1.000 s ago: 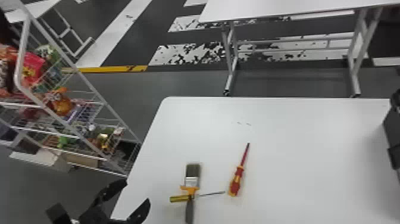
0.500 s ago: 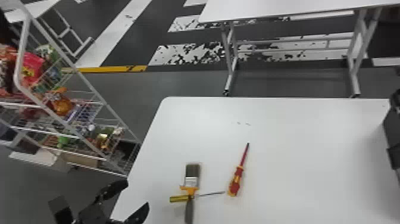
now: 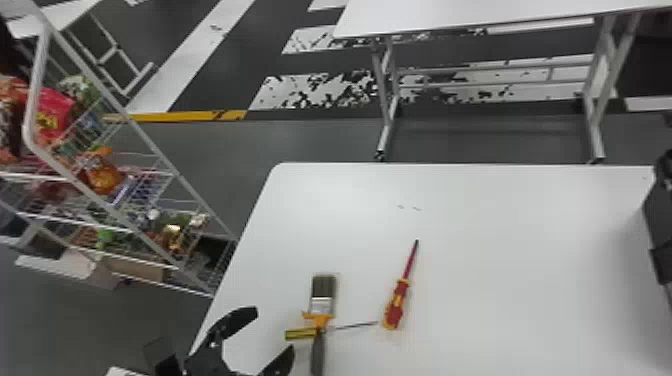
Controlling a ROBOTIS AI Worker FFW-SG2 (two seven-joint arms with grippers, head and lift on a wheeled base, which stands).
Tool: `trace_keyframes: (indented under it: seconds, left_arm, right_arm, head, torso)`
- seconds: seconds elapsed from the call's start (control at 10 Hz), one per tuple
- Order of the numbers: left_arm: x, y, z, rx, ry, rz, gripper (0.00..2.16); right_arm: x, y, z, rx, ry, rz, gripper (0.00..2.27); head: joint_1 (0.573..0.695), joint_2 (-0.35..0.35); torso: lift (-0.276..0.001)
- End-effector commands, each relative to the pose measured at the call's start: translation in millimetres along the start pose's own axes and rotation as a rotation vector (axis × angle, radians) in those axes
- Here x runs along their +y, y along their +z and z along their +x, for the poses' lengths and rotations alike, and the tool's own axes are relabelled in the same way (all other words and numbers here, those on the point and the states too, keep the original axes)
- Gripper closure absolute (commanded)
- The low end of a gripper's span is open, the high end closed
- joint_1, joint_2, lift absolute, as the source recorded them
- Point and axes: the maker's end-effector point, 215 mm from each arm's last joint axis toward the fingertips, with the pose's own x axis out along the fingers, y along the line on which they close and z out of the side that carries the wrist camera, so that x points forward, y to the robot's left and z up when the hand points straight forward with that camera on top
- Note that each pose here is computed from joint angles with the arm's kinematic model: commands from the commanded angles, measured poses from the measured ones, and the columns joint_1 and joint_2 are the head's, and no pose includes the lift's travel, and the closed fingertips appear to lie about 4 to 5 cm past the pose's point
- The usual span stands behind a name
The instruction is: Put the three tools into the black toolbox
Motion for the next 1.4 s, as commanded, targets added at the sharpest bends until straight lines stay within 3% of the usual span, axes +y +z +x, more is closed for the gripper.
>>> trace_keyframes:
  seconds: [0.0,0.5,1.0,1.3]
  left_arm:
    - [-6,-8,7,-0.021,0.007,-0.004,0.07]
    - [-8,-21,14,-0.038,0.034,-0.025,0.07]
    - [-21,-33,43,-0.044,0.018,-0.040,0.08]
    - [-26,-36,46,-0.045,0.015,-0.044,0.08]
  right_arm:
    - [1,2,-1,0.000,0.002,-0.004,0.10]
    - [1,10,-5,-0.018,0.002,-0.007,0.10]
    - [0,14,-3,-0.027,0.001,-0.013,0.10]
    - [-1,14,-4,-0.026,0.002,-0.016,0.10]
  head:
    - [0.695,0.350]
    - [0.695,0.350]
    - [0.695,0.350]
    - [0.695,0.350]
  torso:
    - [-0.051]
    - [-0.051]
    - [-0.051]
    - [-0.051]
